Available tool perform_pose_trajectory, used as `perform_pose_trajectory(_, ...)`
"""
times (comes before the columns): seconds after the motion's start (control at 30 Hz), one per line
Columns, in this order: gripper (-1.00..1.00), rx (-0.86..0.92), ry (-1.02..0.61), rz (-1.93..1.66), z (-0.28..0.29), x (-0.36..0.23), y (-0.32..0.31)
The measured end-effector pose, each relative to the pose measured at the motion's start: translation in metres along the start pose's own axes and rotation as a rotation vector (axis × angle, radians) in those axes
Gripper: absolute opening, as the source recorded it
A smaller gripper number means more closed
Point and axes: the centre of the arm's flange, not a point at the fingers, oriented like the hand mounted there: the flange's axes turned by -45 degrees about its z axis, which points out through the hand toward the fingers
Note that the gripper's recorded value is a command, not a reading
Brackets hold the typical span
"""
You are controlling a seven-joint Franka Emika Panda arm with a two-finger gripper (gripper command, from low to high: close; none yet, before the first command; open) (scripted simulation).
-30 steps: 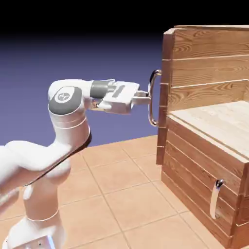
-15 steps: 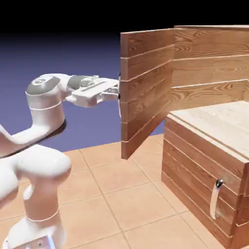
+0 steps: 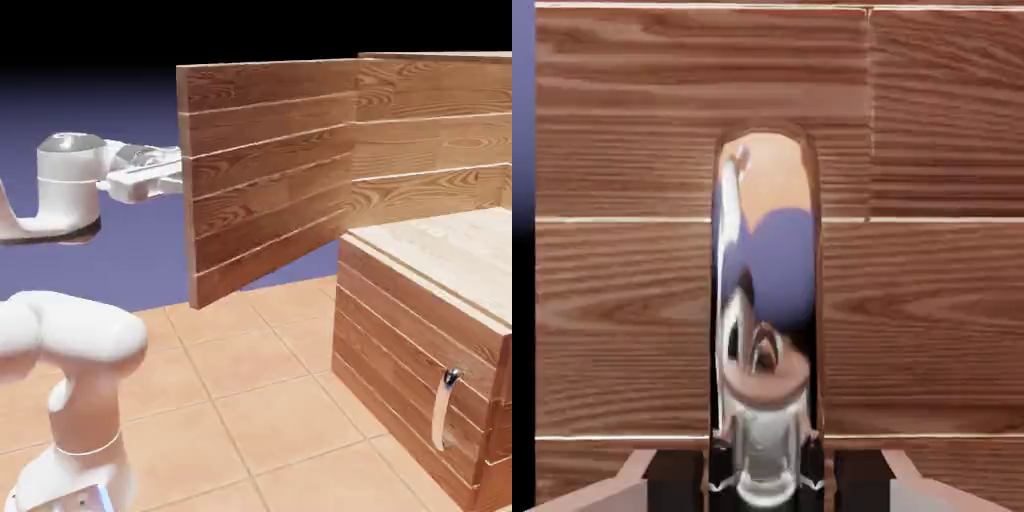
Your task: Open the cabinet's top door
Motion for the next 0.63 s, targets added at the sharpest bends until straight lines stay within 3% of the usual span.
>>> perform_pose_trajectory(0.63, -1.00, 0.398, 0.000, 0.000, -0.140, 0.000, 0.087)
